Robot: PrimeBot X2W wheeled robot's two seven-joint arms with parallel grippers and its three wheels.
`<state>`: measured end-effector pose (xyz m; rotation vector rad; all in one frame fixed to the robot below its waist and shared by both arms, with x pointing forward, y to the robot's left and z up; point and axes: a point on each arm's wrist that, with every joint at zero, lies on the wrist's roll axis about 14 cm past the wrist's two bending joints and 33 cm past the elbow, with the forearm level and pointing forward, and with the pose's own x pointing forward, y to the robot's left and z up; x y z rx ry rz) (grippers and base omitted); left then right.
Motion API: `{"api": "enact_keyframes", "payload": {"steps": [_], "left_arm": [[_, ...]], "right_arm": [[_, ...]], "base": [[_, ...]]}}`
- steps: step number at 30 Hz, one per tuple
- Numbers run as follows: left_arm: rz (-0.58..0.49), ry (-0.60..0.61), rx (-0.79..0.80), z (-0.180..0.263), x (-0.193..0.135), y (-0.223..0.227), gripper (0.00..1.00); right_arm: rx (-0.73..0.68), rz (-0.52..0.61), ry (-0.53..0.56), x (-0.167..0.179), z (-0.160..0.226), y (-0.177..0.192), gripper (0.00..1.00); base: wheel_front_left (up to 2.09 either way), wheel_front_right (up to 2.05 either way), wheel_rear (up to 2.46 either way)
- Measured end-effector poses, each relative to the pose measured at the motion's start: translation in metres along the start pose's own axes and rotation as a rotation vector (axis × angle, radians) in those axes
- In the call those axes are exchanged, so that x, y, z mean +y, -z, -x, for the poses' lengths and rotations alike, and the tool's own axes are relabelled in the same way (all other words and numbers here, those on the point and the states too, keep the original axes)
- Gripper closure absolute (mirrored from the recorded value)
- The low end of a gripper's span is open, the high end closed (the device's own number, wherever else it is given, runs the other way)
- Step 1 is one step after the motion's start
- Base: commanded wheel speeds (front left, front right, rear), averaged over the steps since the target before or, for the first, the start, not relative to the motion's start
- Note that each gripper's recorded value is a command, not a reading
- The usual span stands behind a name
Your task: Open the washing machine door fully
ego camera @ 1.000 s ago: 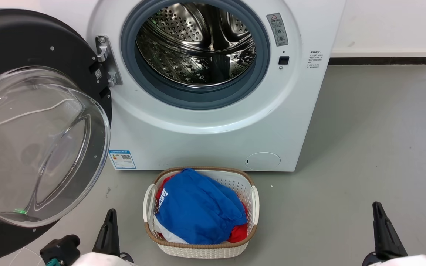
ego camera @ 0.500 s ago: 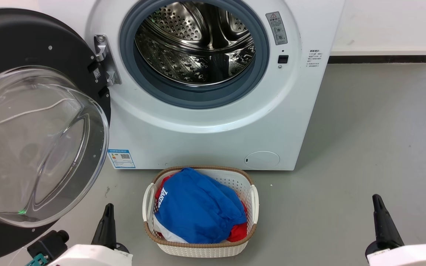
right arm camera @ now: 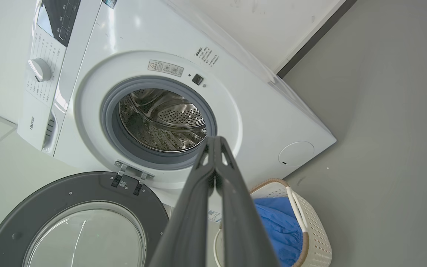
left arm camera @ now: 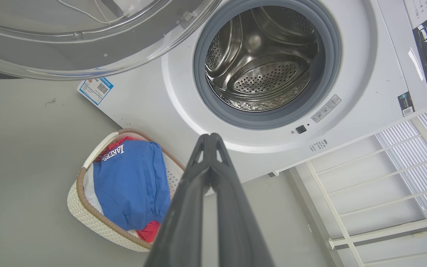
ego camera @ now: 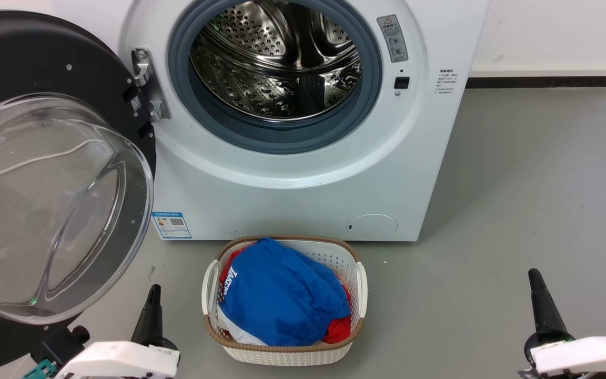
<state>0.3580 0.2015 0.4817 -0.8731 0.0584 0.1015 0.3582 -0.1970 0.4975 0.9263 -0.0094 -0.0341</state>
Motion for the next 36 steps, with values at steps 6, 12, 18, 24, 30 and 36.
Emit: {"api": "enact_keyframes", "payload": {"steps": [6, 12, 18, 24, 30, 36], "left_arm": [[0.075, 0.003, 0.001, -0.003, -0.001, -0.002, 1.0], [0.169, 0.013, 0.008, -0.007, -0.004, -0.003, 1.0], [0.235, 0.018, 0.014, -0.009, -0.005, -0.003, 1.0], [0.297, 0.027, 0.018, -0.012, -0.007, -0.004, 1.0], [0.394, 0.037, 0.024, -0.015, -0.009, -0.005, 1.0], [0.448, 0.051, 0.023, -0.018, -0.012, -0.008, 1.0]], "right_arm": [[0.007, -0.069, 0.009, -0.002, -0.002, 0.001, 1.0], [0.012, -0.154, 0.012, -0.001, -0.006, 0.0, 1.0], [0.013, -0.215, 0.014, -0.001, -0.009, -0.001, 1.0], [0.017, -0.273, 0.011, 0.0, -0.013, -0.001, 1.0], [0.023, -0.361, 0.01, 0.001, -0.017, -0.002, 1.0], [0.024, -0.411, 0.012, 0.0, -0.018, -0.002, 1.0]], "base": [[0.0, 0.0, 0.0], [0.0, 0.0, 0.0], [0.0, 0.0, 0.0], [0.0, 0.0, 0.0], [0.0, 0.0, 0.0], [0.0, 0.0, 0.0]]}}
